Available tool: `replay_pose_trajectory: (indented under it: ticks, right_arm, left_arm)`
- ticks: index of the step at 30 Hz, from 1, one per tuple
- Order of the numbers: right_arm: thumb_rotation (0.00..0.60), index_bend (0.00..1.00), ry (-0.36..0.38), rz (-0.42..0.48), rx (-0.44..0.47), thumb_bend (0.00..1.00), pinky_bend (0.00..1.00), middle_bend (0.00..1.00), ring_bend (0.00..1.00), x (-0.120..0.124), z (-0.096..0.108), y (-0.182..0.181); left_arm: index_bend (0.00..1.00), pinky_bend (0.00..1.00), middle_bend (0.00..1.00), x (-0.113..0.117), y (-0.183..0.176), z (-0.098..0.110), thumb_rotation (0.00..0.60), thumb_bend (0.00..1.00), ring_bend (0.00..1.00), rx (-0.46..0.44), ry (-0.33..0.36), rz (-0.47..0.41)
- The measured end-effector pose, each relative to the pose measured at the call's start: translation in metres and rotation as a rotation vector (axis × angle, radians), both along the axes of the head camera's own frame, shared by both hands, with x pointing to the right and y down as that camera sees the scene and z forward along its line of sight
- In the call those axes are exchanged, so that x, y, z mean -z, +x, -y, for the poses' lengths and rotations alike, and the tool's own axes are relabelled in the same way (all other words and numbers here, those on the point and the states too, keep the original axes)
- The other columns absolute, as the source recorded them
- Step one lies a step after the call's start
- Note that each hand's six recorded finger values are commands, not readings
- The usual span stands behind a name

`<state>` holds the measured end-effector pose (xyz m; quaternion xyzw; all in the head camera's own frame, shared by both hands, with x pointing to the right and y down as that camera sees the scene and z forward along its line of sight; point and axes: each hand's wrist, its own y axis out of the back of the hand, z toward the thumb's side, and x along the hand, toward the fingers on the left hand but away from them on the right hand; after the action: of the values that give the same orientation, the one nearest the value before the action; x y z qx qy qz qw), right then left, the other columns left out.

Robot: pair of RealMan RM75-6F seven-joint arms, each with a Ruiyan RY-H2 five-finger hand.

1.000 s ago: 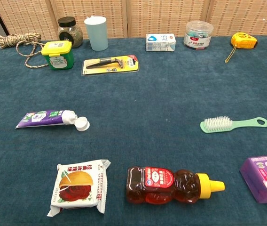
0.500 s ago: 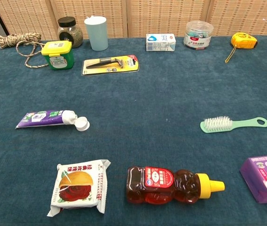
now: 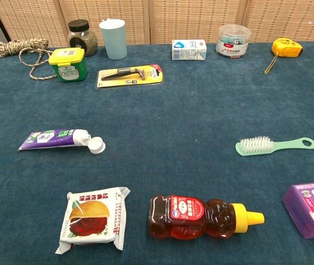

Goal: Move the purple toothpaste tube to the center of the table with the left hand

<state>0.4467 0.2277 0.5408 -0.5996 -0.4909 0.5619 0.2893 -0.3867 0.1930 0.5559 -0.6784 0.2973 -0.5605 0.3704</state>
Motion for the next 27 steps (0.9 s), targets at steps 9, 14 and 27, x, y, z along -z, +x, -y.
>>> replay_pose_trajectory:
  ticks: [9,14,27]
  right_arm:
    - [0.6,0.0,0.004,-0.005,0.003,0.0,0.0,0.0,0.0,0.004,0.0,0.0]
    - [0.6,0.0,0.007,-0.009,-0.007,0.0,0.0,0.0,0.0,0.007,-0.002,0.003]
    - [0.6,0.0,0.011,-0.017,-0.016,0.0,0.0,0.0,0.0,0.011,-0.004,0.006]
  left_arm:
    - [0.23,0.17,0.18,-0.029,0.021,0.02,0.6,0.4,0.16,-0.061,-0.075,0.01]
    - [0.22,0.18,0.19,-0.052,0.035,0.028,0.6,0.4,0.17,-0.086,-0.106,0.023]
    - [0.27,0.19,0.24,-0.093,0.085,0.035,0.6,0.4,0.2,-0.142,-0.152,0.013]
